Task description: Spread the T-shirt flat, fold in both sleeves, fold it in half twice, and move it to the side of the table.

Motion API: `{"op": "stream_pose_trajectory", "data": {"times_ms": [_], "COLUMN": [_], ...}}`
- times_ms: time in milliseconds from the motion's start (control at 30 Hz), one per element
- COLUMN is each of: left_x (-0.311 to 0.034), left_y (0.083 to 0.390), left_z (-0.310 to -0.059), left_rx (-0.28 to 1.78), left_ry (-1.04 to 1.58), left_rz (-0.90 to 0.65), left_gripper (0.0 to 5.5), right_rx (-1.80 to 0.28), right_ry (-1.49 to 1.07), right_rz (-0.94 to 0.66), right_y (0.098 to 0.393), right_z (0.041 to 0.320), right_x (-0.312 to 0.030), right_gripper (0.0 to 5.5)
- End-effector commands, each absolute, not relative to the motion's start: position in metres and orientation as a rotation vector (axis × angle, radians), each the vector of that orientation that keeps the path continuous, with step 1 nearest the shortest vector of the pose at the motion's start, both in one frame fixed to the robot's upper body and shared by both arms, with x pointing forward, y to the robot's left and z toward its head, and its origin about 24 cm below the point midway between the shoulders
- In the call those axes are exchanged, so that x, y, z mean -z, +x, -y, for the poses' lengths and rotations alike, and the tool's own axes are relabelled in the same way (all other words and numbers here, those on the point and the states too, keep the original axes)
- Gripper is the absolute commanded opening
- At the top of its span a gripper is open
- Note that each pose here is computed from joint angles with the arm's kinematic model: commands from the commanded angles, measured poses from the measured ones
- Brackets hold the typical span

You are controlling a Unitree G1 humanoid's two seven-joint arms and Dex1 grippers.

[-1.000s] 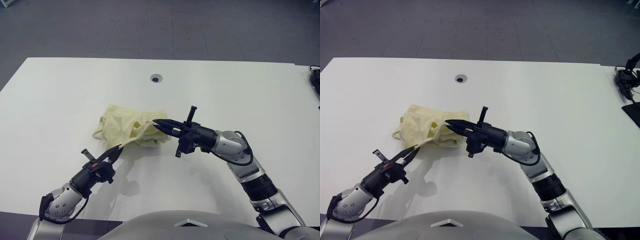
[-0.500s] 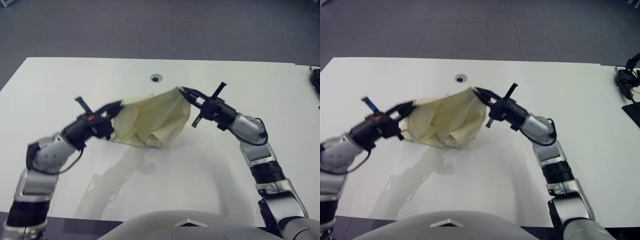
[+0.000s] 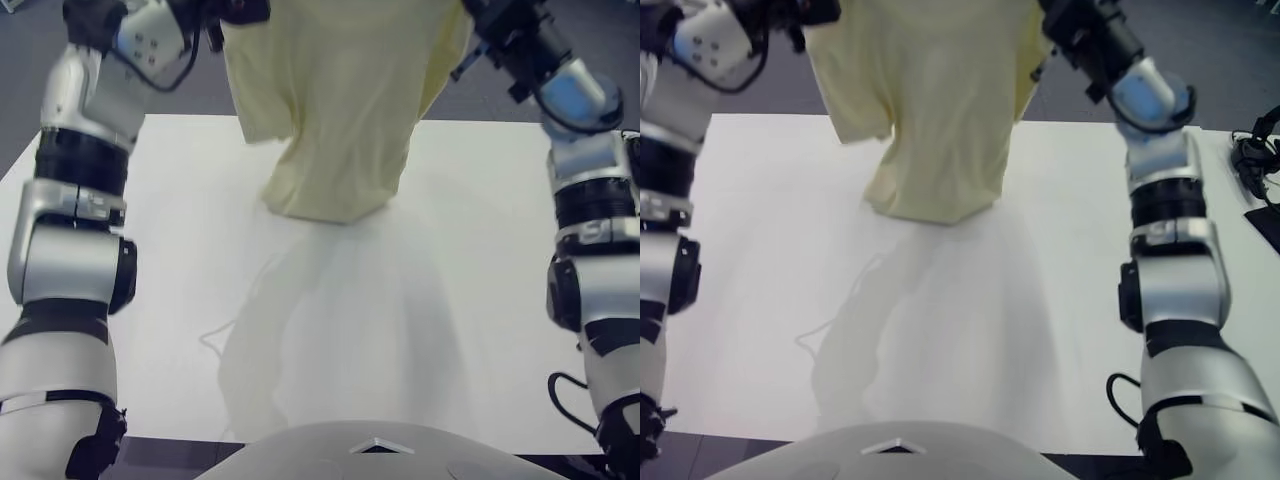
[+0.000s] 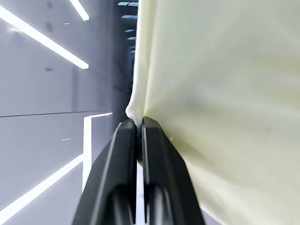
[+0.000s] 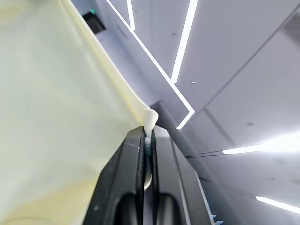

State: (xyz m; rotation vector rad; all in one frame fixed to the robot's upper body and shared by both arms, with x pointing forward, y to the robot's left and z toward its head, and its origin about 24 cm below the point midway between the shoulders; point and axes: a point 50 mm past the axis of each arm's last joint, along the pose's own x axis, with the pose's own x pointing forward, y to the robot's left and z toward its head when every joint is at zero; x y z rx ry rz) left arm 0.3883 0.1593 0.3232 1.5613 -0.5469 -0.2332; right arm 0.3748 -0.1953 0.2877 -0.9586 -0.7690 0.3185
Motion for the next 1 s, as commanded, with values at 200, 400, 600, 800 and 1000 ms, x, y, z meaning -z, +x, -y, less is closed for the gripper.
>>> {"op": "stream_pose_trajectory", "data": {"times_ms": [200, 400, 600, 800, 1000], "left_x": [-0.365, -0.256, -0.16, -0.133, -0.115], "left_y": [0.385, 0.354, 0.262, 0.187, 0.133], "left_z": [-0.182, -0.173, -0.178, -0.178, -0.166], "left_rx": [-0.048, 0.57, 0.936, 1.076, 1.307], "left_ry": [1.798, 1.88, 1.678, 1.547, 1.413], "left_rz": [0.713, 0.691, 0.573, 0.444, 0.263], "left_gripper": [0.0, 0.0, 0.0, 0.0, 0.0], "right_rx": [-0.033, -0.297, -0.783, -1.158, -1.593], "right_ry": [-1.025, -1.082, -0.975, -0.738, -0.569], "right_rz": [0.862, 0.766, 0.537, 0.268, -0.126], "right_y": [0.36, 0.355, 0.286, 0.21, 0.137], "right_z": [0.247, 0.237, 0.215, 0.211, 0.195], "right_x": [-0.344, -0.273, -0.152, -0.135, -0.102], "right_gripper": [0.0, 0.0, 0.0, 0.0, 0.0]}}
